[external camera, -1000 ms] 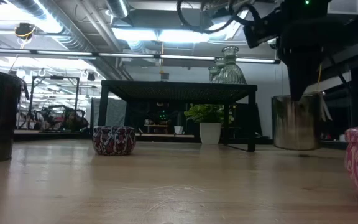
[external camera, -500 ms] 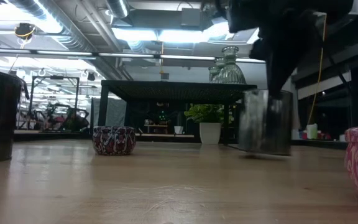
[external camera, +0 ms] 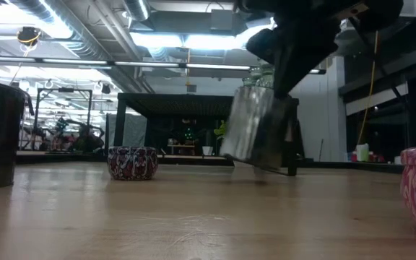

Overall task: Pick & Place candle stick holders
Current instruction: Put the top silver scented candle on the shelf

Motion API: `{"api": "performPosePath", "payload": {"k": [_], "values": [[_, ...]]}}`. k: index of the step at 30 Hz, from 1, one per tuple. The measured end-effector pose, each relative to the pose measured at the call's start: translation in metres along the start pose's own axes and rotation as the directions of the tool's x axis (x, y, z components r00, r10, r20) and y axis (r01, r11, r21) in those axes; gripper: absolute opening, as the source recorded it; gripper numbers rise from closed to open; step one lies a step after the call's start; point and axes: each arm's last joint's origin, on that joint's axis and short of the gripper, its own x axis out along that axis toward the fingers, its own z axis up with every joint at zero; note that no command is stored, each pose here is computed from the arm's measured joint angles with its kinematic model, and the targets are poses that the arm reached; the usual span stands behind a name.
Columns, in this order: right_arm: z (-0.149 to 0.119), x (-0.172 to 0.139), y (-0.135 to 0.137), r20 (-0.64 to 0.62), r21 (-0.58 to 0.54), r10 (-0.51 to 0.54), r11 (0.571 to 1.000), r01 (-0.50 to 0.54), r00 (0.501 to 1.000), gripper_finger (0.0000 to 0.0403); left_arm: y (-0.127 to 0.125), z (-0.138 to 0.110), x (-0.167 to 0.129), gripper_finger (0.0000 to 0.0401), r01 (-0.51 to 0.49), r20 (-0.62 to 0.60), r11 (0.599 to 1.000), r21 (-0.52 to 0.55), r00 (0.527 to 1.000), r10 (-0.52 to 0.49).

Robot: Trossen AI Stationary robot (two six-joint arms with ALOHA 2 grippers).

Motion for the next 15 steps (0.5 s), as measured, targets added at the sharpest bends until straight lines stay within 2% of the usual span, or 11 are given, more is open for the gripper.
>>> {"api": "performPosePath", "payload": {"k": [8, 15], "values": [[0.007, -0.001, -0.004, 0.075, -0.087, 0.065, 0.994, -0.059, 0.995, 0.0000, 0.000, 0.000, 0.000, 0.0007, 0.000, 0.000, 1.000, 0.000, 1.000, 0.000], [0.019, -0.016, -0.012, 0.112, -0.117, 0.093, 0.990, -0.080, 0.989, 0.0000, 0.000, 0.000, 0.000, 0.0006, 0.000, 0.000, 1.000, 0.000, 1.000, 0.000]]}}
